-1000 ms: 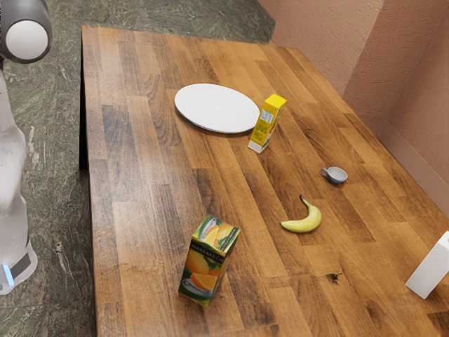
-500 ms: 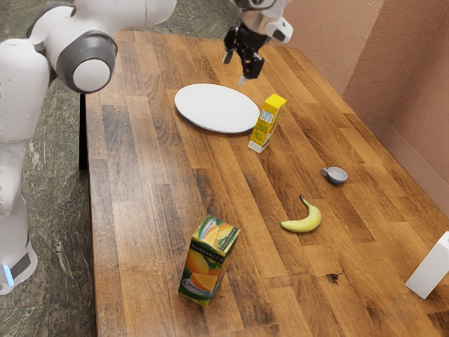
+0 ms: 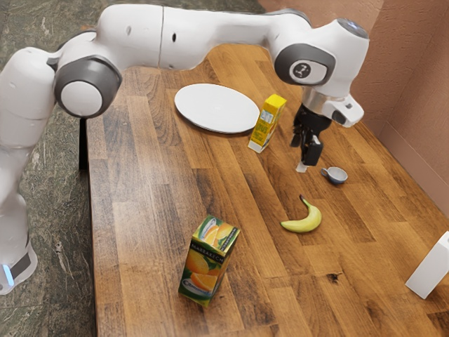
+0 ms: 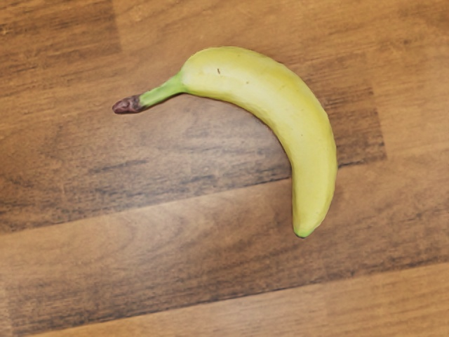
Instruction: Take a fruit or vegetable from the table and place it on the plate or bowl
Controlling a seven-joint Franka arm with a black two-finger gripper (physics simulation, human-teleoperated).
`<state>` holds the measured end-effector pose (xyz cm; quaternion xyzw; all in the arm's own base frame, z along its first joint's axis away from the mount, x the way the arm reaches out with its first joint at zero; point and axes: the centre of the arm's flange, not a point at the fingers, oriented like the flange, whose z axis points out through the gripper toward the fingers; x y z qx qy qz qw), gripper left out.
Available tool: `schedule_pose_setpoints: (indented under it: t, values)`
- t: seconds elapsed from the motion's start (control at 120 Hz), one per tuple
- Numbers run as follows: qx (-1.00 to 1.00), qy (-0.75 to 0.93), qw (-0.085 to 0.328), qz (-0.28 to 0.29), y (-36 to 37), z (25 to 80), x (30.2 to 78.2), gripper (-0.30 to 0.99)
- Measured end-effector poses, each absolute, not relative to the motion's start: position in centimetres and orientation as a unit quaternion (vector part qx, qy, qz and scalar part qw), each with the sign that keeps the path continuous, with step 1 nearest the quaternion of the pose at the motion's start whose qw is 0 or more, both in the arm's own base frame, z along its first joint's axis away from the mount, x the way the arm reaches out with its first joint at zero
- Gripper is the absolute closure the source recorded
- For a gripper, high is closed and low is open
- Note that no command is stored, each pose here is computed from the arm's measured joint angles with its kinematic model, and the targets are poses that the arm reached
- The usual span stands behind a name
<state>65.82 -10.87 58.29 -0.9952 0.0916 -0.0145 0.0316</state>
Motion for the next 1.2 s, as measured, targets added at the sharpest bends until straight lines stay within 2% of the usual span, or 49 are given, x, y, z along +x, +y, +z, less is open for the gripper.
schedule_pose_setpoints:
  t: [0.308,0.608,1.2]
  values:
    - [-0.995,0.098,0.021,-0.008,-15.1,54.6,66.8,0.02]
    - [-0.995,0.087,0.015,0.039,-16.3,46.5,69.0,0.02]
    - [-0.998,0.062,0.006,-0.007,-14.9,41.6,72.3,0.02]
